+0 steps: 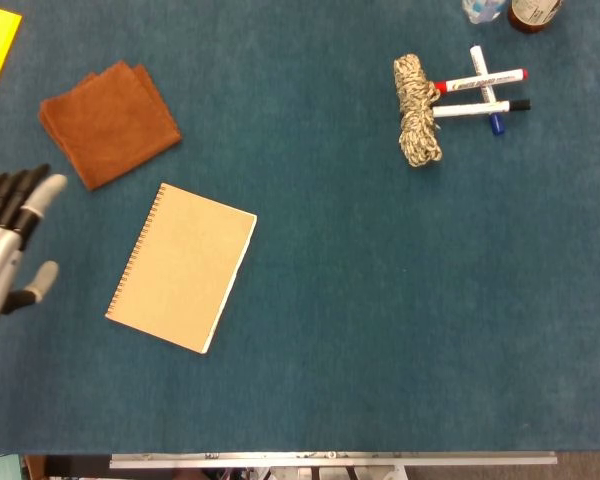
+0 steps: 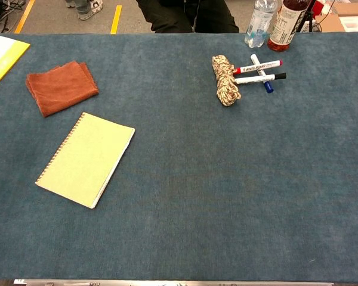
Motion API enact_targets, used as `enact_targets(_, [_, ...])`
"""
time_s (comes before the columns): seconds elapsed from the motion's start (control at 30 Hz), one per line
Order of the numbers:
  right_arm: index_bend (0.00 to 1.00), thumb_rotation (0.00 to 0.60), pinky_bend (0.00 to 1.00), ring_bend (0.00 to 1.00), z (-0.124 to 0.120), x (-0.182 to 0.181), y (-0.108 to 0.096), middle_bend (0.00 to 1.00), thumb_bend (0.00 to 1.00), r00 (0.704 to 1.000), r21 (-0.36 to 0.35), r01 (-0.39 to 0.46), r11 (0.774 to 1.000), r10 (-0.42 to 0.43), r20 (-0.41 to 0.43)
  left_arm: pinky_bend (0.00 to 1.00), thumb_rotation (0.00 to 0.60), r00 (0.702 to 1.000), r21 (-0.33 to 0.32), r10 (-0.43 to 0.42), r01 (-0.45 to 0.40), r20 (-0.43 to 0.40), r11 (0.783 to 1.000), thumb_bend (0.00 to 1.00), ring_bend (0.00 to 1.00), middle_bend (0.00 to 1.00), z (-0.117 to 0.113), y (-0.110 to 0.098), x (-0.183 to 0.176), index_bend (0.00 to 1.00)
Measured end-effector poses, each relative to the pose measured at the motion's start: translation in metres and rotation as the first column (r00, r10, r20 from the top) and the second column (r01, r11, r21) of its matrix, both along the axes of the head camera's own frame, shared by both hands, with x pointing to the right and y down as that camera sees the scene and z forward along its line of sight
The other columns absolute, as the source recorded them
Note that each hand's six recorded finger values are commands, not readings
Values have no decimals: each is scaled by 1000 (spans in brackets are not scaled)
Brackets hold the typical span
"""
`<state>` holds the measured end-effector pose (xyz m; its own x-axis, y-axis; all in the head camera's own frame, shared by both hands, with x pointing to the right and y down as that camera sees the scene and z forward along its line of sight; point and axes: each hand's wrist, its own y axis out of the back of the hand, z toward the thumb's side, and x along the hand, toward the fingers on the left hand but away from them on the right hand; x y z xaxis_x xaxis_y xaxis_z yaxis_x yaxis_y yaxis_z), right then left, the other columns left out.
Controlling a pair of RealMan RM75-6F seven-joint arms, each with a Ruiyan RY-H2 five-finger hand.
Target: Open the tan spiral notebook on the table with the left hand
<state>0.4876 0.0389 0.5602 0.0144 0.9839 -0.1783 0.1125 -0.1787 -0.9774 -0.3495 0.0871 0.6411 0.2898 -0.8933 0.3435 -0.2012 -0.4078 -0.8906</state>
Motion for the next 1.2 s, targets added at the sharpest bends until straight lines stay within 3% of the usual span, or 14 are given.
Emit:
enact_targets(0.23, [258, 600, 280, 151, 2, 1, -4, 242, 186, 1000, -6, -8, 1000, 8, -7, 0, 600, 989, -41, 144, -145, -42, 989, 327, 0, 0, 7, -4, 30, 0])
enact_targets(0.5, [258, 600, 280, 151, 6, 1, -4, 242, 186, 1000, -21, -7, 1000, 7, -4, 0, 600, 942, -88, 332, -335, -47, 938, 319, 0, 0, 19, 2, 66, 0])
enact_targets(0.7, [259, 600, 280, 151, 8, 3, 0, 242, 185, 1000, -30, -8, 1000, 8, 5, 0, 600, 936, -128, 351, -352, -30, 927, 318, 0, 22, 32, 7, 74, 16])
enact_targets(0.77, [258, 600, 280, 151, 8, 5, 1, 242, 185, 1000, -32, -8, 999, 8, 8, 0, 600, 940, -148, 341, -341, -31, 928, 313, 6, 70, 37, 7, 75, 67])
enact_targets(0.9, [258, 600, 280, 151, 8, 7, 4, 242, 186, 1000, -36, -7, 999, 7, 13, 0, 600, 954, -175, 296, -301, -55, 937, 264, 126, 202, 43, 3, 78, 167])
enact_targets(1.0, [259, 600, 280, 151, 8, 8, 5, 242, 186, 1000, -37, -7, 999, 8, 17, 0, 540, 961, -194, 264, -274, -77, 942, 248, 158, 281, 46, -1, 80, 212])
enact_targets(1.07, [259, 600, 280, 151, 8, 10, 7, 242, 186, 1000, -36, -10, 999, 11, 19, 0, 501, 963, -213, 257, -269, -80, 939, 246, 162, 281, 49, -1, 80, 229])
enact_targets(1.2, [259, 600, 280, 151, 7, 13, 8, 242, 186, 1000, -35, -15, 999, 15, 18, 0, 600, 957, -235, 286, -287, -39, 929, 246, 151, 191, 52, 2, 76, 168])
